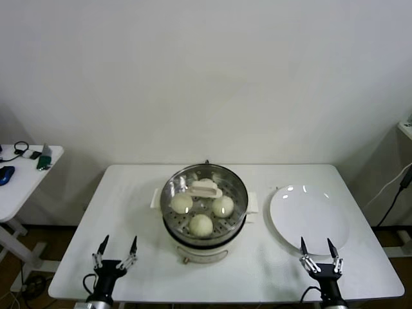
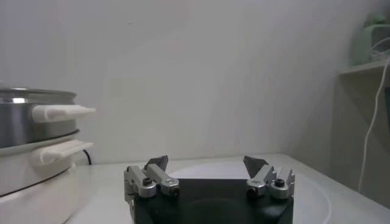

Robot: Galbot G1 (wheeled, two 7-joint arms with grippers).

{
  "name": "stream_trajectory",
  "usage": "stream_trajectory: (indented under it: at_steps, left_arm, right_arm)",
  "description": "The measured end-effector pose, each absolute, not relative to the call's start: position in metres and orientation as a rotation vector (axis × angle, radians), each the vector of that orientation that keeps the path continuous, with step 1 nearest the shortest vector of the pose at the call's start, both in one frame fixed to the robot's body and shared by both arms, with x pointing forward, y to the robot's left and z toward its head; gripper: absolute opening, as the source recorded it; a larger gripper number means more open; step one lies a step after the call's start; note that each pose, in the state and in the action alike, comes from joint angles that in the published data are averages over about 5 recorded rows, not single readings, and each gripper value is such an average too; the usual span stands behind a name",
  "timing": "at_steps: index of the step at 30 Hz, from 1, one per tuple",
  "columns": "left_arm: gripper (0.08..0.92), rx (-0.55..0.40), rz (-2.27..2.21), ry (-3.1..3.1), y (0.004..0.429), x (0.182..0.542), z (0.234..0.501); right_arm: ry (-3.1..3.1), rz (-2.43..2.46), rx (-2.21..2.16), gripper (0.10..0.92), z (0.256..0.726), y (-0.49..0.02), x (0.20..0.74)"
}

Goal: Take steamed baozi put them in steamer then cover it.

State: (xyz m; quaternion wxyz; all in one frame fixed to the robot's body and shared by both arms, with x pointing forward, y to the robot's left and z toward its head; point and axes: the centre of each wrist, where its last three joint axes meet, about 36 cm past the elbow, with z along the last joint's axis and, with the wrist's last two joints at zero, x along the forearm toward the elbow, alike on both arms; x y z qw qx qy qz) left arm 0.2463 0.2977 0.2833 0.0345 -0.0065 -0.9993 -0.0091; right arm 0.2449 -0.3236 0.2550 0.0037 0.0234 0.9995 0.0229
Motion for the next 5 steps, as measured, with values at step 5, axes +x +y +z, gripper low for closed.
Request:
stream_trajectory:
  at_steps: [5]
  left_arm:
    - [0.823, -0.022, -0.027, -3.072, 0.2971, 0.2455, 0.2828]
  right_arm:
    - [3.132, 0.073, 0.074, 0.823, 0.2552, -0.3235, 0.2452]
